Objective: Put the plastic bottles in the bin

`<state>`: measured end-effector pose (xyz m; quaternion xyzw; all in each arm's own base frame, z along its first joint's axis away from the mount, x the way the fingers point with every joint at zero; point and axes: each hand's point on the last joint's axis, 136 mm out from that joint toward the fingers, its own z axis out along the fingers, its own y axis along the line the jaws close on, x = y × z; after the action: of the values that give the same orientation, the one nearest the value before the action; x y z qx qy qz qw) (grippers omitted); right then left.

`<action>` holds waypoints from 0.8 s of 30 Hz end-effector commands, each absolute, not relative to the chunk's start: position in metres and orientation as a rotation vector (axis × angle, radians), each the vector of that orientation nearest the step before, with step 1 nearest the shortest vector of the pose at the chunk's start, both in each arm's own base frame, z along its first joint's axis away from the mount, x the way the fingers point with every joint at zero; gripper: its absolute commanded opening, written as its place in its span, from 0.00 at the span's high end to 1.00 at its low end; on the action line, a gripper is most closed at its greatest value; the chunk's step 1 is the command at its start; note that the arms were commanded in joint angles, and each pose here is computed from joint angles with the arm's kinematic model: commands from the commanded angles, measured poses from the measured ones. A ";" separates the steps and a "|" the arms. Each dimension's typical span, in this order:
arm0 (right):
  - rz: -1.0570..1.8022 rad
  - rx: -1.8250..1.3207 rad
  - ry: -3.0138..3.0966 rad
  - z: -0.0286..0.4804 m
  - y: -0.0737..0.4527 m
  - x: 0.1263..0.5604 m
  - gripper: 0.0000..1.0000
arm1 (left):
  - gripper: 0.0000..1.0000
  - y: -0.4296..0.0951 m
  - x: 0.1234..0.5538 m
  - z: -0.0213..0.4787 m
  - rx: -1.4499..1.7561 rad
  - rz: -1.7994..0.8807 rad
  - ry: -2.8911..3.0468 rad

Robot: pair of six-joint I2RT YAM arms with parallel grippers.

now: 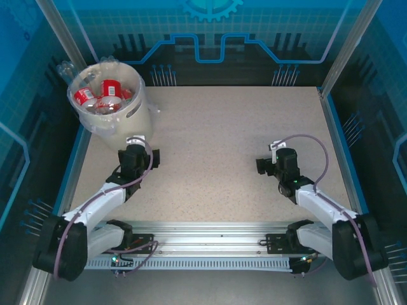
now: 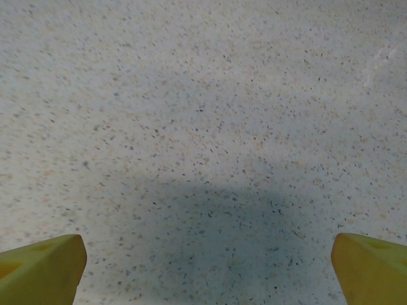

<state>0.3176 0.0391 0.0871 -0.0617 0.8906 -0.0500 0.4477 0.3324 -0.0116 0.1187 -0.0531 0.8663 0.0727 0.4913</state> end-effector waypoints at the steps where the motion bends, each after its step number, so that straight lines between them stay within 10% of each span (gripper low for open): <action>1: -0.189 -0.095 2.075 0.109 0.027 0.338 0.00 | 0.01 -0.008 0.349 0.131 -0.154 0.129 1.991; 24: -0.214 -0.119 1.805 0.121 0.031 0.384 0.02 | 0.01 0.009 0.399 0.104 -0.162 0.071 1.917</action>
<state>0.3732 0.0361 0.1080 -0.0586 0.8125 -0.0859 0.5736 0.3860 0.0092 0.0815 -0.0647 0.8440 0.0533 0.5298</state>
